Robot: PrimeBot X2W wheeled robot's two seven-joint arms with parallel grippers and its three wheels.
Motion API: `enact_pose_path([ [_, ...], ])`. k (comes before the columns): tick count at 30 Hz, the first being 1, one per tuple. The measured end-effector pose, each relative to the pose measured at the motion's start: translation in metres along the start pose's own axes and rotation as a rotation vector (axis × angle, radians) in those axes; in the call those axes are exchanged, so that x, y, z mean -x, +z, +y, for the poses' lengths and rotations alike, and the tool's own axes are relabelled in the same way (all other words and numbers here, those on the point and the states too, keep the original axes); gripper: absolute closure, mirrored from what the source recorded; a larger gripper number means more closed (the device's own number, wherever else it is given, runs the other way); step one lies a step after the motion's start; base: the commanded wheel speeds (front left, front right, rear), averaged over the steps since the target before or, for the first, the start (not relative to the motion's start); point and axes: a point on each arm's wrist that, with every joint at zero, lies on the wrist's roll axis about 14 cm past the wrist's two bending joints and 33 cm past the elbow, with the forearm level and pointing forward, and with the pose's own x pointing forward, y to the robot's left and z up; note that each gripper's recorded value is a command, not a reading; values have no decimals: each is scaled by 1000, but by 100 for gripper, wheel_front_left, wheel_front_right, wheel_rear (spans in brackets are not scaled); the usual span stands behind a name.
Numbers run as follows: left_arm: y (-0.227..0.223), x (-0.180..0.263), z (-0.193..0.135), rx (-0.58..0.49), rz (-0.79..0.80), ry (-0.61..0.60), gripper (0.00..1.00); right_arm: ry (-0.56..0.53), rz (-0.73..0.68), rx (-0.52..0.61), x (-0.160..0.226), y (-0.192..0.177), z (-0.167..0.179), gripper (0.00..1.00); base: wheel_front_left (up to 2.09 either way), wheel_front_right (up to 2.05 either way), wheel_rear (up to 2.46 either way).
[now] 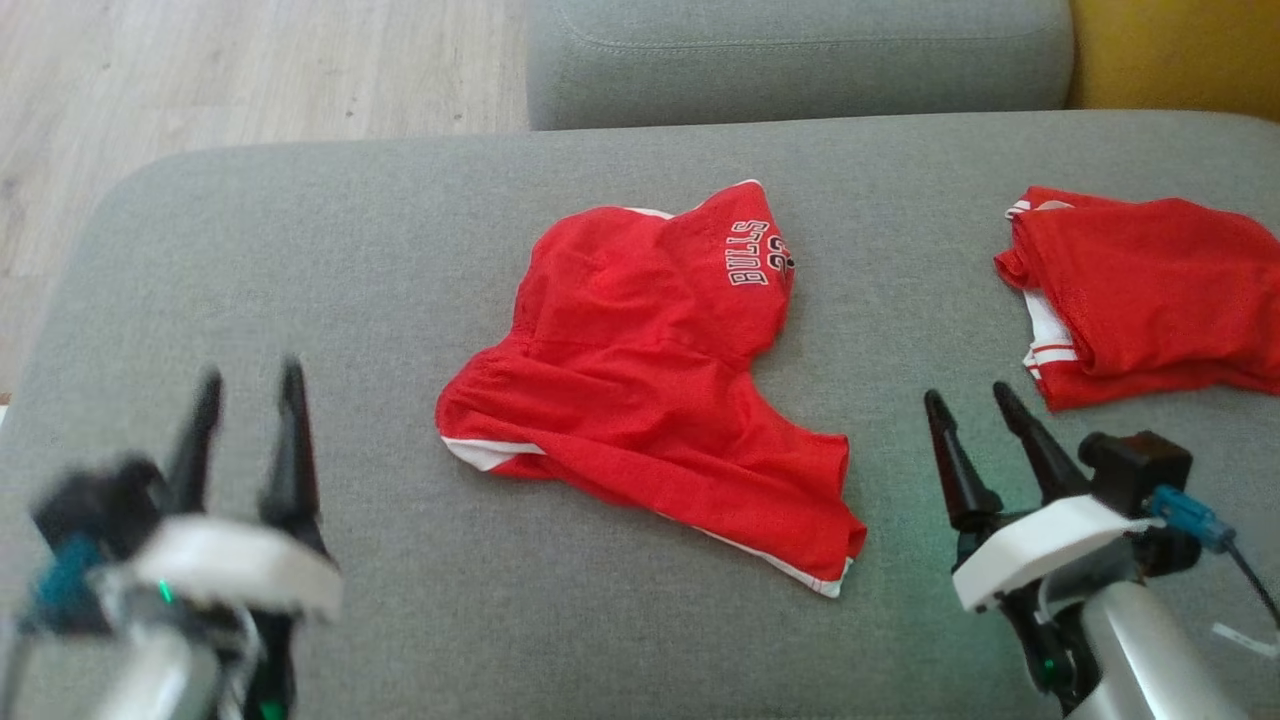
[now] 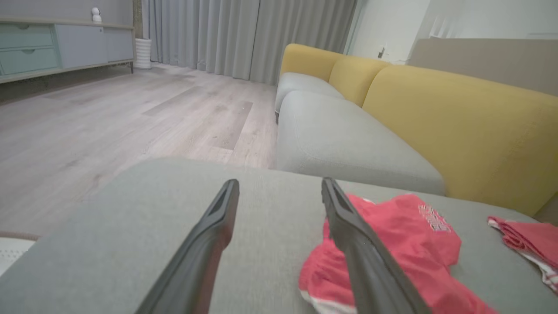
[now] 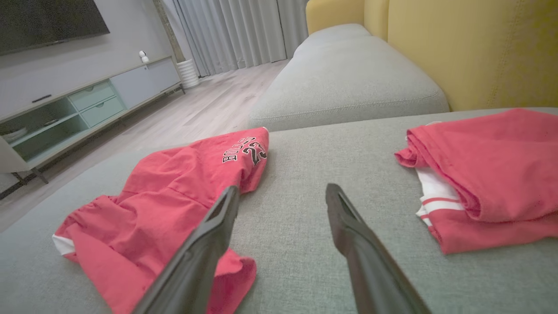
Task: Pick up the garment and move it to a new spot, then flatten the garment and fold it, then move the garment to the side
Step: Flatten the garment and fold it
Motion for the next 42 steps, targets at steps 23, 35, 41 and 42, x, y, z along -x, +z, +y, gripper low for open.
enact_pose_path([
  [23, -52, 30, 3, 27, 92, 5, 0, 201, 474, -47, 9, -89, 50, 0, 0, 0, 0],
  [35, -59, 32, 14, 28, 104, 40, 0, 209, 388, -58, -27, -70, 53, 100, 0, 0, 0],
  [41, -70, 28, 13, 34, 132, 39, 0, 184, 343, -74, -63, -39, 33, 100, 0, 0, 0],
  [42, -71, 26, 13, 33, 136, 40, 0, 180, 357, -80, -69, -37, 29, 100, 0, 0, 0],
])
